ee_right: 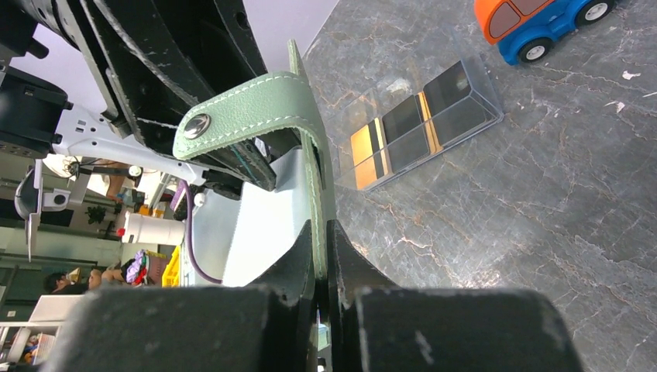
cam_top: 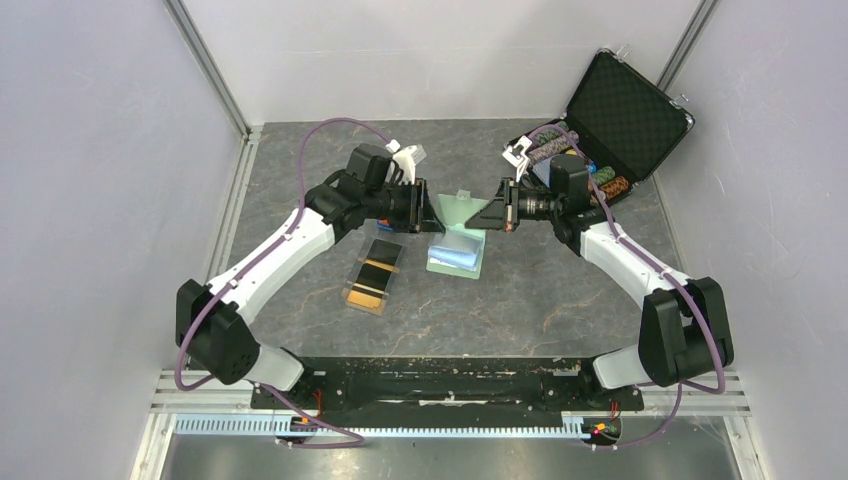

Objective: Put the credit cards into the card holder
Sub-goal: Open the card holder.

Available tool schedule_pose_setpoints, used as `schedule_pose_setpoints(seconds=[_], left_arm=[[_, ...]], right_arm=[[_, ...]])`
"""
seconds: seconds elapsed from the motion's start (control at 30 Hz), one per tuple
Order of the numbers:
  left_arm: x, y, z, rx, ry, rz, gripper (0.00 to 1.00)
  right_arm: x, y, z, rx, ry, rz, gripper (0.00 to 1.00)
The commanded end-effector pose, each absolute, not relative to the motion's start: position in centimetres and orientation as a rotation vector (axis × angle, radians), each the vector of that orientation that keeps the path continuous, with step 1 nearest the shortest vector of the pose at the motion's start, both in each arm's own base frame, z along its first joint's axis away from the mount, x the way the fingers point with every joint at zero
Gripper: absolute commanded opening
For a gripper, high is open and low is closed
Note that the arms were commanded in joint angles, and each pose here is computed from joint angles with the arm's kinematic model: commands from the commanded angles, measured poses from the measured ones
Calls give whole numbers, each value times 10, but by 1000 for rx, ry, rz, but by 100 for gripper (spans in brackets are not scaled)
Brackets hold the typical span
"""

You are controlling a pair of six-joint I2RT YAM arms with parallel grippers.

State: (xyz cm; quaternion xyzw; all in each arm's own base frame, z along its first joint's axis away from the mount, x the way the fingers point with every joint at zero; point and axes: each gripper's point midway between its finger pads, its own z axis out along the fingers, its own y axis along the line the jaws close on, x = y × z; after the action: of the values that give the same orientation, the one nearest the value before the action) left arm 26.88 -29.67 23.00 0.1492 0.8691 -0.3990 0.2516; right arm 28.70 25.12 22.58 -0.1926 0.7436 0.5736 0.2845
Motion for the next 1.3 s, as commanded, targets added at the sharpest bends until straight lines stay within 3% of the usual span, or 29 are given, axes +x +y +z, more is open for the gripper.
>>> schedule_pose_setpoints(seconds=[0.0, 0.2, 0.33, 0.43, 0.7, 1.27], left_arm=[[264, -303, 267, 553, 2234, -1117, 40], [261, -301, 254, 610, 2294, -1094, 42], [256, -308, 248, 671, 2317, -1096, 33], [254, -311, 244, 725, 2344, -1062, 32], [256, -320, 262, 733, 2287, -1134, 49], [269, -313, 288, 463, 2133, -1498, 61]], right_arm=[[283, 253, 228, -553, 1963, 1547, 0], [284, 254, 230, -557, 1958, 1551, 0], [285, 254, 231, -557, 1957, 1551, 0], [285, 254, 230, -559, 1959, 1556, 0], [285, 254, 229, -557, 1963, 1558, 0], [289, 258, 249, -533, 1912, 1601, 0]])
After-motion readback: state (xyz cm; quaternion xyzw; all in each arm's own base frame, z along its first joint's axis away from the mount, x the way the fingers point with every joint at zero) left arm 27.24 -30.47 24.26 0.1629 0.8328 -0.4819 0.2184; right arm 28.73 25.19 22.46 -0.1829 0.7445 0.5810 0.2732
